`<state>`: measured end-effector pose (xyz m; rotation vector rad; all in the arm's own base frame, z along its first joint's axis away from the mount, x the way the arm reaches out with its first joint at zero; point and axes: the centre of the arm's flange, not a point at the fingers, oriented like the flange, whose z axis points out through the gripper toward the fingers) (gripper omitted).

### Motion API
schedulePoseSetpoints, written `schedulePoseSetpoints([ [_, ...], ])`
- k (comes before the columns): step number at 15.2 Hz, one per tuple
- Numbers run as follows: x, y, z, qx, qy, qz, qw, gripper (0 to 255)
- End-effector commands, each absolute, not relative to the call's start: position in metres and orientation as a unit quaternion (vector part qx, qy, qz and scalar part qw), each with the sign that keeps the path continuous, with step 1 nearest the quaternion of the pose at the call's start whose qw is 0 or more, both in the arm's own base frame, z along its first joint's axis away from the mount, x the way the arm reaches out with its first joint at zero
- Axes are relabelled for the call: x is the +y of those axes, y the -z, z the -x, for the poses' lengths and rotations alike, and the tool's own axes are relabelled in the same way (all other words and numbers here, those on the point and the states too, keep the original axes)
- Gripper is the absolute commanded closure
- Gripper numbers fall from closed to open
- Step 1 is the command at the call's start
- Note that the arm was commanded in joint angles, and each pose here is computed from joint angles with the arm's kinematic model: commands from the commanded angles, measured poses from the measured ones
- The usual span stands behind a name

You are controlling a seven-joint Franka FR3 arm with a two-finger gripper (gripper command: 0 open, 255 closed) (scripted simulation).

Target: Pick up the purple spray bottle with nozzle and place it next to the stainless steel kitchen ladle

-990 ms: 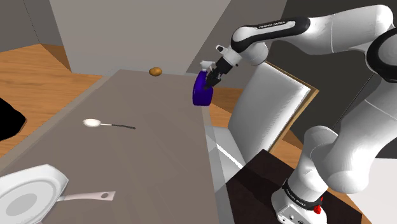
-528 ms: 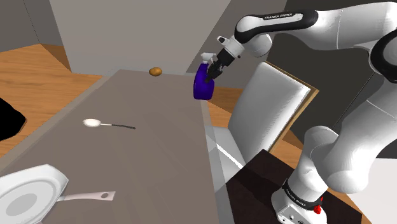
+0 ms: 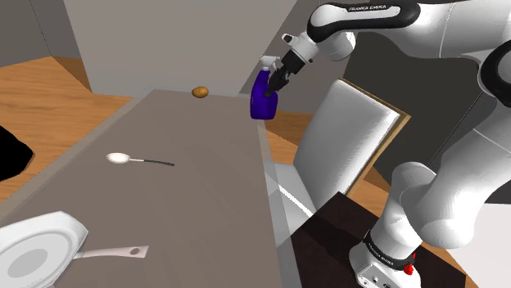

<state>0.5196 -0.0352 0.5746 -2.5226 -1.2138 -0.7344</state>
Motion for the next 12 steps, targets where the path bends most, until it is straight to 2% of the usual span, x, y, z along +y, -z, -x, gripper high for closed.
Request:
schedulePoseSetpoints([
  [1, -0.036, -0.585, -0.52, -0.416, 0.252, 0.865, 0.123, 255],
  [6, -0.036, -0.61, -0.52, -0.416, 0.252, 0.865, 0.123, 255],
  [12, 0.038, -0.611, -0.546, -0.416, 0.252, 0.865, 0.123, 255],
])
